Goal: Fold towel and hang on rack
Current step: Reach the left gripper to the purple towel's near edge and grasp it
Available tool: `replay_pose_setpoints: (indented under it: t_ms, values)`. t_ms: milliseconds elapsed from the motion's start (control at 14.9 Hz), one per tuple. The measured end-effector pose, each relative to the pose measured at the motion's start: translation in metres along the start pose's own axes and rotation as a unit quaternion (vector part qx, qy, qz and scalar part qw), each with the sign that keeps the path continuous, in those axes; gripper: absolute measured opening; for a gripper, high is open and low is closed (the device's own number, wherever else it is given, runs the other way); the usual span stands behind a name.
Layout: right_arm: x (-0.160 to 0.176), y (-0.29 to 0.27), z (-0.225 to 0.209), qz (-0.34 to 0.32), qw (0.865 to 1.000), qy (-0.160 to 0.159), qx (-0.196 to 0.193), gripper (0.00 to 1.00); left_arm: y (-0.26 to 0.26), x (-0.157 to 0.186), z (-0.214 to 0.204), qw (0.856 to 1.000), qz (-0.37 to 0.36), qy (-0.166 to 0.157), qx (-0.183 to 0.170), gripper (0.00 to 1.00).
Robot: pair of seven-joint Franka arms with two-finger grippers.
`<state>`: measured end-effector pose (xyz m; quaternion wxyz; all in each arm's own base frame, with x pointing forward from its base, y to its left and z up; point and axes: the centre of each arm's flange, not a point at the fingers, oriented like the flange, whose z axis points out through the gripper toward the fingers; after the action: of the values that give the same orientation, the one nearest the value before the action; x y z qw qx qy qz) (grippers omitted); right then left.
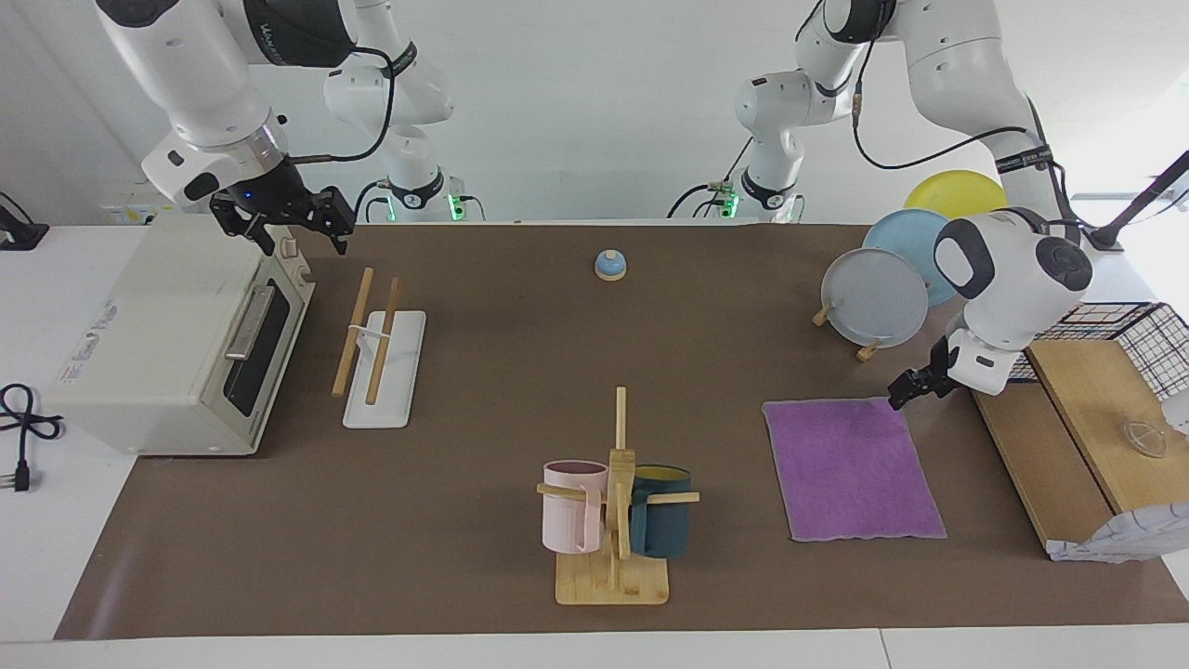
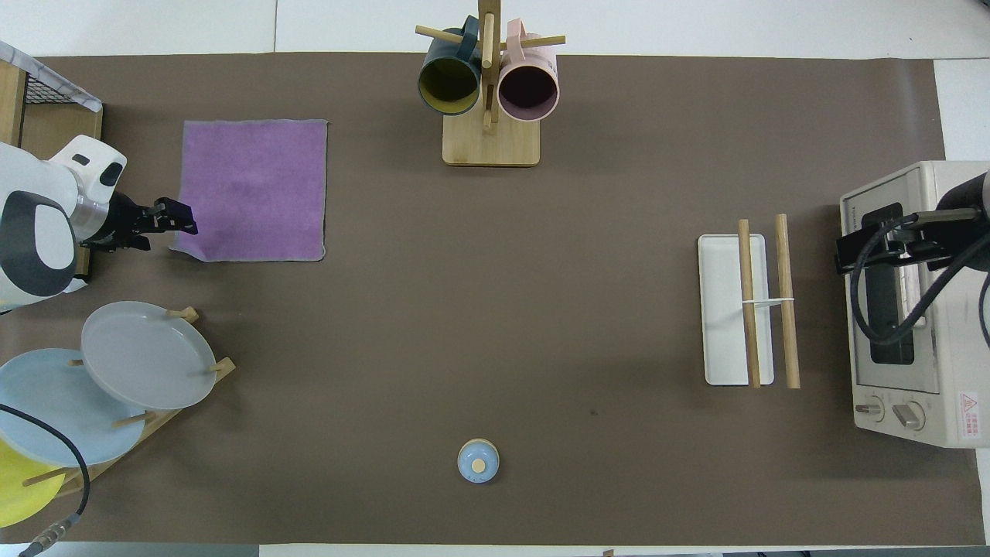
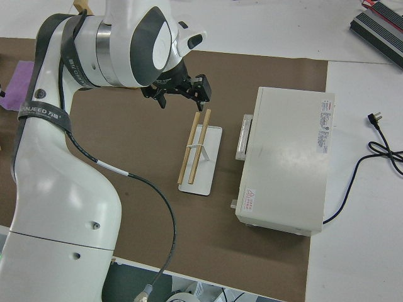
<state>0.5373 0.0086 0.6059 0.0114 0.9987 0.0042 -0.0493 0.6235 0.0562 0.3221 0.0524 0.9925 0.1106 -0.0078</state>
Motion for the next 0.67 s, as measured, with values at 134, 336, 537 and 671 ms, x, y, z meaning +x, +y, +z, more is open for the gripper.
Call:
replay_pose_setpoints:
  t_ms: [134,336,537,671]
  values:
    - [0.0,0.0,0.0,0.0,1.0,0.0,0.0,1.0,-0.0002,0.0001,0.0012,1.0,-0.009,-0.001,-0.011,0.86]
    - [0.0,0.0,0.0,0.0,1.0,0.0,0.0,1.0,-0.0006,0.0002,0.0022,1.0,-0.012,-0.002,-0.014,0.74]
    - [0.0,0.0,0.0,0.0,1.0,0.0,0.0,1.0,-0.0017,-0.0001,0.0041,1.0,-0.013,-0.004,-0.014,0.56]
    - [0.0,0.0,0.0,0.0,1.0,0.0,0.0,1.0,-0.0027,-0.0002,0.0065,1.0,-0.013,-0.006,-0.014,0.49]
